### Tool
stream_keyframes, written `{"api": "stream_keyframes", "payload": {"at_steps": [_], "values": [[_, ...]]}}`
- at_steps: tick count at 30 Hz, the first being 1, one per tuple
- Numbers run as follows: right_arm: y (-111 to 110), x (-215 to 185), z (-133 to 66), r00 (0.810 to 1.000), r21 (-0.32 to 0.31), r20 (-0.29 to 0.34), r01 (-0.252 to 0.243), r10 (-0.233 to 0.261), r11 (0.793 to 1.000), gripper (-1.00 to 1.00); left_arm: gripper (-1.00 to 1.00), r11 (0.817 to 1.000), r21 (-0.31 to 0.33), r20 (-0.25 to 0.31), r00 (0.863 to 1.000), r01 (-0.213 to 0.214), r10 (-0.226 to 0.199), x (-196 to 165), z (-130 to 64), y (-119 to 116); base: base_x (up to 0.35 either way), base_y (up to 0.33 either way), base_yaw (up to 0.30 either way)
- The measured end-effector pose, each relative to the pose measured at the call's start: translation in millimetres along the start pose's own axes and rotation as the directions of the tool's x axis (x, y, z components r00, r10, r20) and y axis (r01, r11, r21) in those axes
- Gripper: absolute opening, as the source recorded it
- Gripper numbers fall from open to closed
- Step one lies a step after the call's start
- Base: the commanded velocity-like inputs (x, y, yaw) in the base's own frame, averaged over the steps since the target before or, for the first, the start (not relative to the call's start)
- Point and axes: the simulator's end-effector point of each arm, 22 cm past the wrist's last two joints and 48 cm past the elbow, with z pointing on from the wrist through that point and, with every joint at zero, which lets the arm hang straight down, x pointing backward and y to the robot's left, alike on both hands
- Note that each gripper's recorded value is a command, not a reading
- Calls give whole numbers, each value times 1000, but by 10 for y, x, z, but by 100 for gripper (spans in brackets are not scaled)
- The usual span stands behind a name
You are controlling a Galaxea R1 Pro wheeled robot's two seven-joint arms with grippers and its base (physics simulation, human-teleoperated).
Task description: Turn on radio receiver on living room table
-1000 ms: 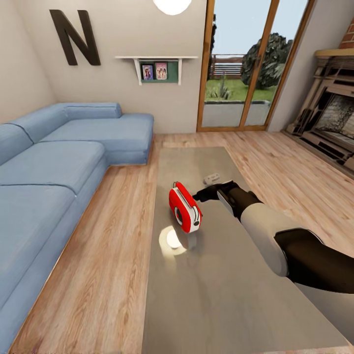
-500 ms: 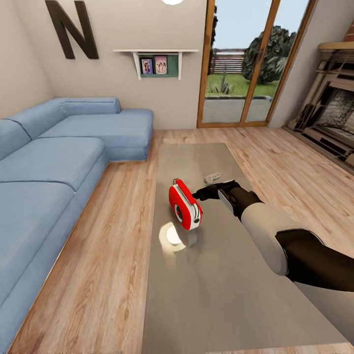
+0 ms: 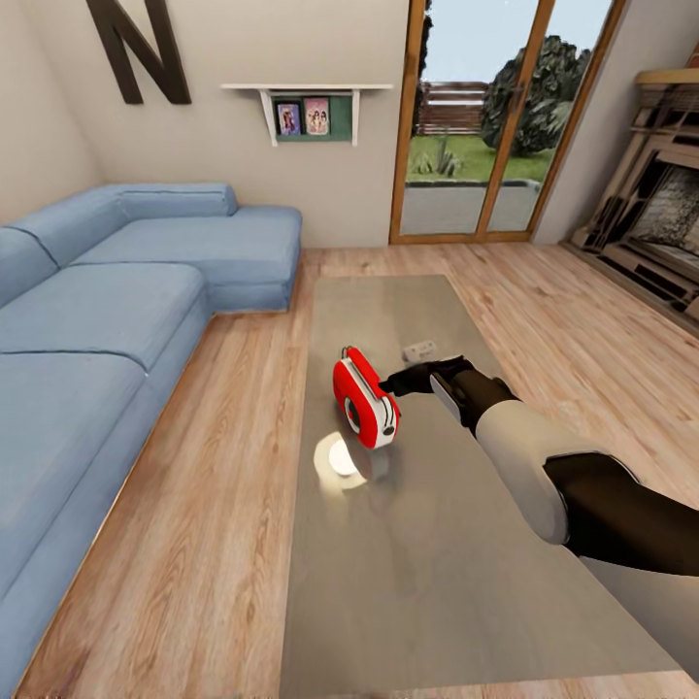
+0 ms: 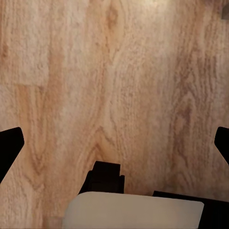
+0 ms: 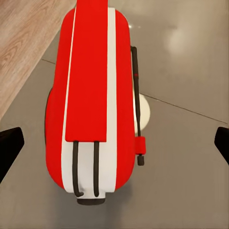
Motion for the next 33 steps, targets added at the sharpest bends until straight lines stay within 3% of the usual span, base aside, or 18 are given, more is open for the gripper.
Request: {"api": "stream_keyframes", "payload": {"at_steps": [33], "values": [[-8, 25, 11, 1000, 1, -4, -1, 1, 1000, 100, 100, 1000, -9, -2, 1000, -12, 12, 2, 9, 72, 0, 37, 0]]}}
